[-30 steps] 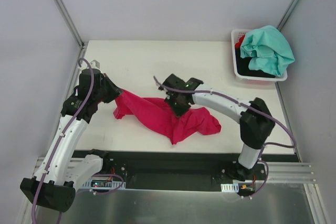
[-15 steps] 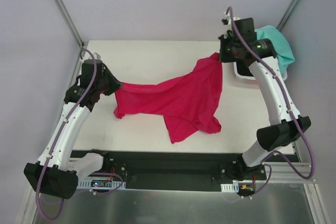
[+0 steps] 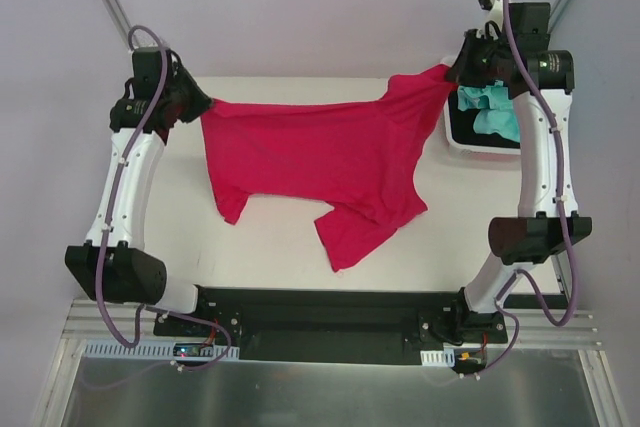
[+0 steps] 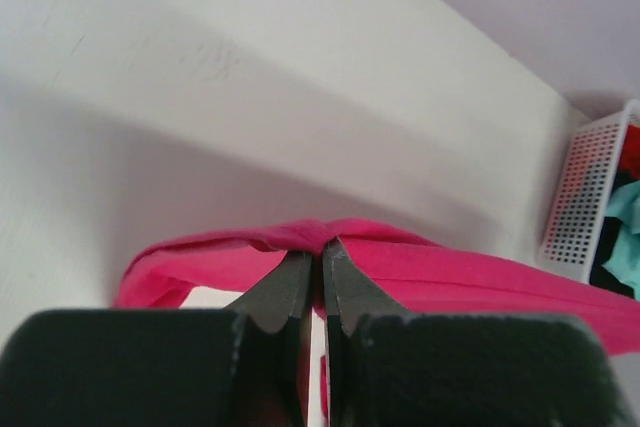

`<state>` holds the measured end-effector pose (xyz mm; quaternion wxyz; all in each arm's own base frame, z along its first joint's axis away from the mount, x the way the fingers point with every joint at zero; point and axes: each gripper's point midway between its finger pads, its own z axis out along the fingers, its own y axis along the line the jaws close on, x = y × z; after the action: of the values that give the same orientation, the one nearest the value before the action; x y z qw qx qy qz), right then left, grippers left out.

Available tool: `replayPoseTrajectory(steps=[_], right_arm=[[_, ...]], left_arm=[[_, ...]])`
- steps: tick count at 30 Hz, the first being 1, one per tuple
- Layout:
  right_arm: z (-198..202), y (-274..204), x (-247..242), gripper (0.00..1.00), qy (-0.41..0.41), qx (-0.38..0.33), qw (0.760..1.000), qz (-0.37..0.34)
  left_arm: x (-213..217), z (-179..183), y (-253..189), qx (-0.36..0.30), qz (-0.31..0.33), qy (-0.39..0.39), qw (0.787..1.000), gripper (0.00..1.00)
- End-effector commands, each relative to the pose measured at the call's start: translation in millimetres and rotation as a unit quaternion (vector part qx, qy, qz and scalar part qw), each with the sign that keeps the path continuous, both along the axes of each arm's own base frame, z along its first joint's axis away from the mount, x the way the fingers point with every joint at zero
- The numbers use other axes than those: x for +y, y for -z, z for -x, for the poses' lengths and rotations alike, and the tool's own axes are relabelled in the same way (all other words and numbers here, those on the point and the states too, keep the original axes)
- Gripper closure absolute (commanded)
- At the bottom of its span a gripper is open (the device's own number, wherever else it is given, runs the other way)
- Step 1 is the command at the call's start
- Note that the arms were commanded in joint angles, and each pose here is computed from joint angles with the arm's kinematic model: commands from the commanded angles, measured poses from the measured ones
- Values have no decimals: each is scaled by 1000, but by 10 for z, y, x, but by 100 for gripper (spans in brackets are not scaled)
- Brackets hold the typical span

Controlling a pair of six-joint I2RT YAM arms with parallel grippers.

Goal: Fold and stack the t-shirts

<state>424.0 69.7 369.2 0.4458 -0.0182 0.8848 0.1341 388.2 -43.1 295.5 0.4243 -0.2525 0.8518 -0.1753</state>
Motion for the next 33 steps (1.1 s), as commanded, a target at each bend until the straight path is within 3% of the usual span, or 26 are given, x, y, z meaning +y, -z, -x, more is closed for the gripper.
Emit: replayPoseTrajectory(steps=[1,7,14,21,26,28,33], right_arm=[[14,-447,342,99,-74,-65,993,-71],[-96,-770,513,99,-111,-112,982,-108],[-227,-1034,664,99,-156,-174,963,-133],[-317,-1654,640,99,-183,-280,924,-183],[-367,-1970,534,99,-192,-335,896,-220],[-370,-2223,468,99,-200,-375,870,-250],[-102,-2902,281,99,-202,-463,814,-286]], left_arm=[[-138,-179,-782,-89,3,53,995,100],[-348,-452,-1257,-125,34,103,986,100],[-405,-776,-1206,-119,43,116,985,100],[-374,-1023,-1467,-154,52,106,981,100],[-259,-1164,-2097,-267,44,94,958,100],[-214,-1177,-2264,-301,42,82,949,100],[-73,-808,-3179,-438,29,40,898,100]])
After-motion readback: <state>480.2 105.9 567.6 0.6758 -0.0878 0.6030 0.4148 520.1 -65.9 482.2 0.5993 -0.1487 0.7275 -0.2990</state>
